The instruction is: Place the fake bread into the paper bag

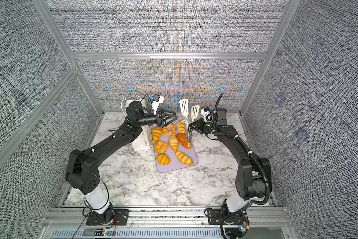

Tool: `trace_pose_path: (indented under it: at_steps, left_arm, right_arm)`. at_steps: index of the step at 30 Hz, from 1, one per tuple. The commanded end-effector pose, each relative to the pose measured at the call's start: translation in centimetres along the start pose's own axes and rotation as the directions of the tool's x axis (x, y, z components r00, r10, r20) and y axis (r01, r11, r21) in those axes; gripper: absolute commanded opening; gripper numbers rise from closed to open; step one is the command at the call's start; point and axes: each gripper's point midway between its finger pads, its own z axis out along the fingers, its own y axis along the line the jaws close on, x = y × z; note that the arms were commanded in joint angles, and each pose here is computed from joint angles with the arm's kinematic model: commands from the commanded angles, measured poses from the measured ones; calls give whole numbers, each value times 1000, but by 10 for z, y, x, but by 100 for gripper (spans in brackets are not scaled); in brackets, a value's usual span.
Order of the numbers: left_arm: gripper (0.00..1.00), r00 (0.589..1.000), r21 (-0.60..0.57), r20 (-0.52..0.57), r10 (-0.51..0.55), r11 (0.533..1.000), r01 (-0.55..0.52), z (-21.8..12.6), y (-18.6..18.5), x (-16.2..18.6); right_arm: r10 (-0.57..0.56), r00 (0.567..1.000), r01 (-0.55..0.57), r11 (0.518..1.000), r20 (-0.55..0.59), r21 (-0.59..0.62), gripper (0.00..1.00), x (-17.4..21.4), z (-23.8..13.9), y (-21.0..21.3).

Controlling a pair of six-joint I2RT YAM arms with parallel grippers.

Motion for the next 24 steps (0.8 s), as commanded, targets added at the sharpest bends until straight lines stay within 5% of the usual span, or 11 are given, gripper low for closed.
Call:
trace_pose_path:
  at_steps: [1, 12, 24]
  left_arm:
    - [76, 1000, 64, -16, -4, 998, 5, 5, -4, -1]
    - [65, 996, 183, -82, -41, 981, 56, 21, 7, 8]
    - [64, 998, 114, -59, -17, 993, 23, 15, 4, -1]
  right_arm:
    - [-21, 999, 17, 995, -33, -99, 3, 4, 4, 23]
    - [-15, 996, 3, 991, -87, -131, 4, 12, 8, 28]
    - [-13, 999, 11, 999, -38, -53, 3, 3, -10, 17]
